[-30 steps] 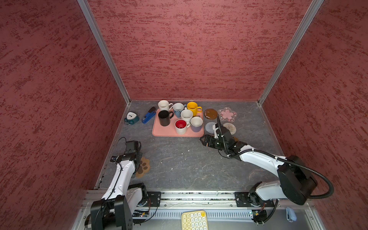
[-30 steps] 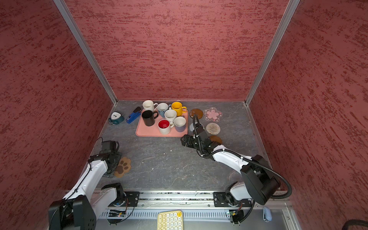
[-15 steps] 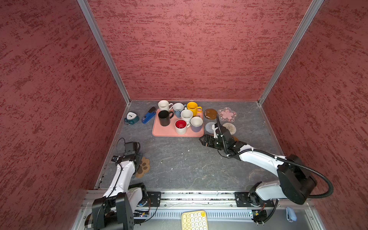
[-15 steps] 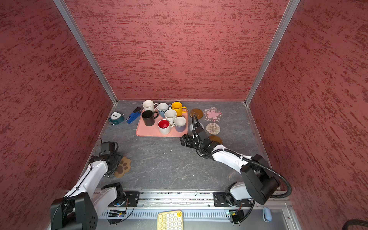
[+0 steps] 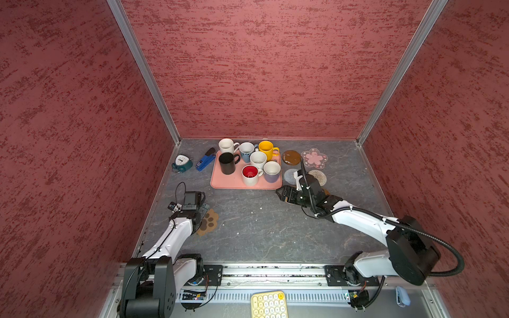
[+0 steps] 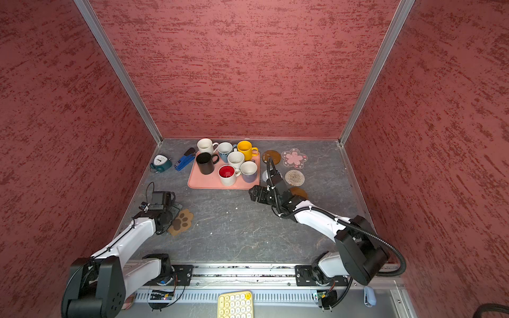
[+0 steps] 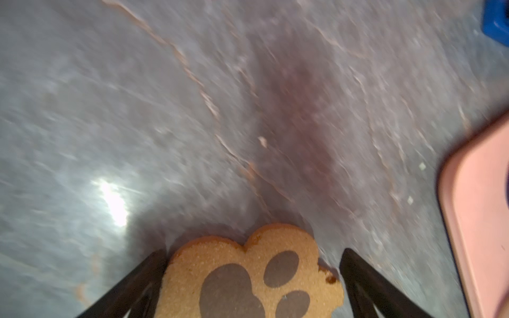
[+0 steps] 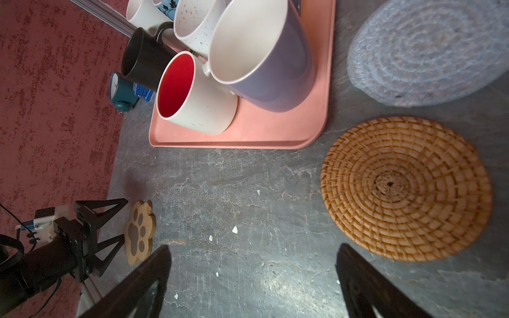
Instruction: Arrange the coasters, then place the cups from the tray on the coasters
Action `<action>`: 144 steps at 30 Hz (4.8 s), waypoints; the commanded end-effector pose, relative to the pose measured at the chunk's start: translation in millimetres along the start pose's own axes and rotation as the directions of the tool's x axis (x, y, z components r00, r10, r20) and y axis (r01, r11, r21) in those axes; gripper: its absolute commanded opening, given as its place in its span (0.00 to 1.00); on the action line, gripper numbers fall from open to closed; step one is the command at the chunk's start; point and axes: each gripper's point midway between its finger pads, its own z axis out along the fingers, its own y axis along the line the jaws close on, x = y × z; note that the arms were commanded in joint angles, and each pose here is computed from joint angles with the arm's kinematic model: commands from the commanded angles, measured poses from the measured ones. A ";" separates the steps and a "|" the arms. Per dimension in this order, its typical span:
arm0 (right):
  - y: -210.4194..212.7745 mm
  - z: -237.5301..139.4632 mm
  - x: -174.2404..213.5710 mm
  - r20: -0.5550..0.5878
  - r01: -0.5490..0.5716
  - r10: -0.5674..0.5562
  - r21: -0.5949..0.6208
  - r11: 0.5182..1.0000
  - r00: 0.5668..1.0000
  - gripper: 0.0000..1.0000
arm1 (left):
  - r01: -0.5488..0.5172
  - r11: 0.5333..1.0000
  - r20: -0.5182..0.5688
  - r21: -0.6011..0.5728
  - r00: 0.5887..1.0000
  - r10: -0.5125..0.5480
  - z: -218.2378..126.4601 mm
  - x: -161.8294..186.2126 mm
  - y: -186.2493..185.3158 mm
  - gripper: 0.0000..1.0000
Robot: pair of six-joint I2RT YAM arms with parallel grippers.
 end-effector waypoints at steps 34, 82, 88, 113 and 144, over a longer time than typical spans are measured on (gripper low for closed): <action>-42.1 -66.3 -14.9 0.137 -0.063 0.058 0.031 0.998 0.989 0.98 | -0.405 0.902 -0.121 0.149 0.898 0.424 -2.5 174.0 -123.8 1.00; 84.3 115.7 43.8 -0.187 0.450 -0.411 0.305 0.839 0.892 0.97 | -0.456 0.859 0.071 0.233 0.889 0.453 -106.2 44.2 -33.2 1.00; 73.7 133.1 49.2 -0.187 0.435 -0.393 0.382 0.815 0.900 0.98 | -0.462 0.850 0.054 0.254 0.884 0.464 -109.4 48.0 -37.0 1.00; 52.0 164.3 76.6 -0.202 0.438 -0.389 0.416 0.797 0.899 0.99 | -0.454 0.855 0.035 0.250 0.887 0.460 -121.2 44.9 -36.3 1.00; -14.0 56.8 92.9 -0.193 0.395 -0.345 0.446 0.803 0.919 0.99 | -0.482 0.816 0.044 0.319 0.868 0.495 -123.5 58.5 -81.3 1.00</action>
